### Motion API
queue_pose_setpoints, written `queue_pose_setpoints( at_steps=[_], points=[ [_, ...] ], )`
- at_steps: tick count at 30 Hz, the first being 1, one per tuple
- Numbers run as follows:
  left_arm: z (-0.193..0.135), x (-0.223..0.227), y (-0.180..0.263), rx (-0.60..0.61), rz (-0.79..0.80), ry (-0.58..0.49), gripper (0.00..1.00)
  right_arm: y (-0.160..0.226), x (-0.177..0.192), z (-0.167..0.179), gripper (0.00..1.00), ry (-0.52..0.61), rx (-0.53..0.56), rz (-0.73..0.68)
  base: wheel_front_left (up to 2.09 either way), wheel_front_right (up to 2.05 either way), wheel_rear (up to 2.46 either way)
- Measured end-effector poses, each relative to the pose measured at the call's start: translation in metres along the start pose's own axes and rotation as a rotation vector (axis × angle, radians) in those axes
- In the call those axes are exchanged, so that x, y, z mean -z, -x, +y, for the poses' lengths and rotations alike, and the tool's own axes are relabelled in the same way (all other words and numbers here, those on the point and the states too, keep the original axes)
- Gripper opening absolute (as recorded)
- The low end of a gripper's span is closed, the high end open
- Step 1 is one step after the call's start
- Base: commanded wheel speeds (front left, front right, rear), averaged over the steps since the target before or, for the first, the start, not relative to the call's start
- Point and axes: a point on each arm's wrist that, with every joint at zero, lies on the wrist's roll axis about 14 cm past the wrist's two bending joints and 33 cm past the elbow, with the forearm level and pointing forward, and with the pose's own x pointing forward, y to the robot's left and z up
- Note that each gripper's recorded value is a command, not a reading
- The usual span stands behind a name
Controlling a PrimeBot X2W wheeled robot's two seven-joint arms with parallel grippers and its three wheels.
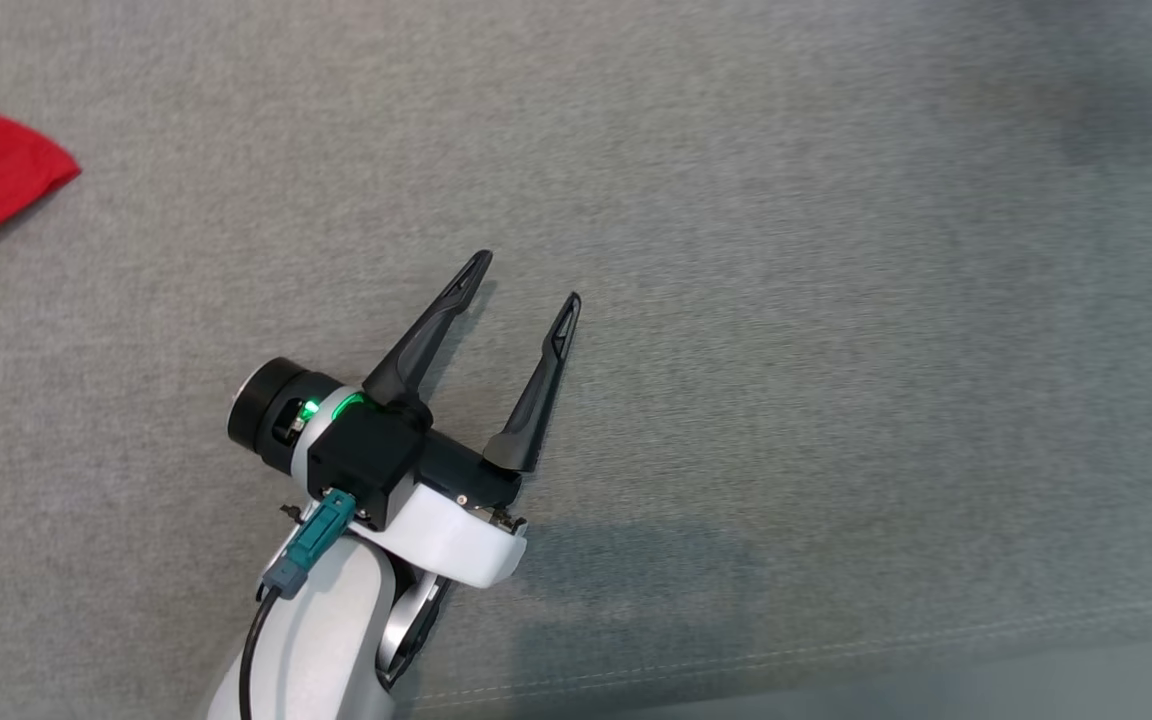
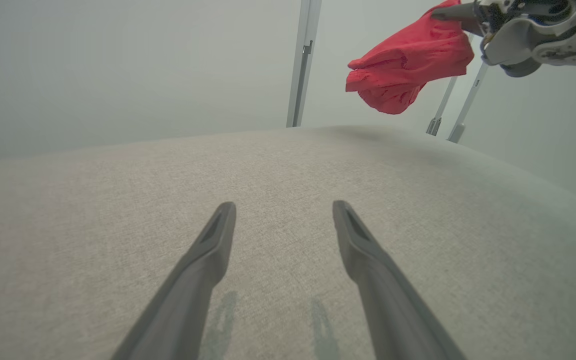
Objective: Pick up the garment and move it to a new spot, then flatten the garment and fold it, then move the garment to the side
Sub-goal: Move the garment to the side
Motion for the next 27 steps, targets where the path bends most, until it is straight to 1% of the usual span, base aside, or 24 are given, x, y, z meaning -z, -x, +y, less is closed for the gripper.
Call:
queue_pose_setpoints(
  at_steps=[5, 8, 10, 14, 18, 19, 21, 27],
  points=[
    [0.020, 0.013, 0.005, -0.031, 0.031, -0.019, 1.00, -0.035, 0.016, 0.005, 0.00, -0.005, 0.007, 0.011, 0.00, 0.00, 0.00],
    [0.027, 0.019, 0.007, -0.044, 0.045, -0.025, 1.00, -0.046, 0.022, 0.003, 0.00, 0.001, 0.011, 0.016, 0.00, 0.00, 0.00],
    [0.030, 0.022, 0.007, -0.042, 0.050, -0.025, 1.00, -0.053, 0.028, -0.003, 0.00, 0.011, 0.023, 0.018, 0.00, 0.00, 0.00],
    [0.036, 0.028, 0.007, -0.047, 0.054, -0.026, 1.00, -0.060, 0.042, -0.029, 0.00, 0.045, 0.074, 0.039, 0.00, 0.00, 0.00],
    [0.036, 0.030, 0.003, -0.033, 0.046, -0.022, 1.00, -0.058, 0.049, -0.050, 0.00, 0.080, 0.112, 0.050, 0.00, 0.00, 0.00],
    [0.034, 0.030, -0.001, -0.020, 0.040, -0.025, 1.00, -0.054, 0.046, -0.062, 0.00, 0.089, 0.139, 0.048, 0.00, 0.00, 0.00],
    [0.033, 0.031, -0.004, -0.003, 0.039, -0.033, 1.00, -0.049, 0.041, -0.075, 0.00, 0.093, 0.170, 0.044, 0.00, 0.00, 0.00],
    [0.024, 0.031, -0.012, 0.031, 0.035, -0.027, 1.00, -0.017, 0.043, -0.121, 0.00, 0.123, 0.277, 0.080, 0.00, 0.00, 0.00]
  ],
)
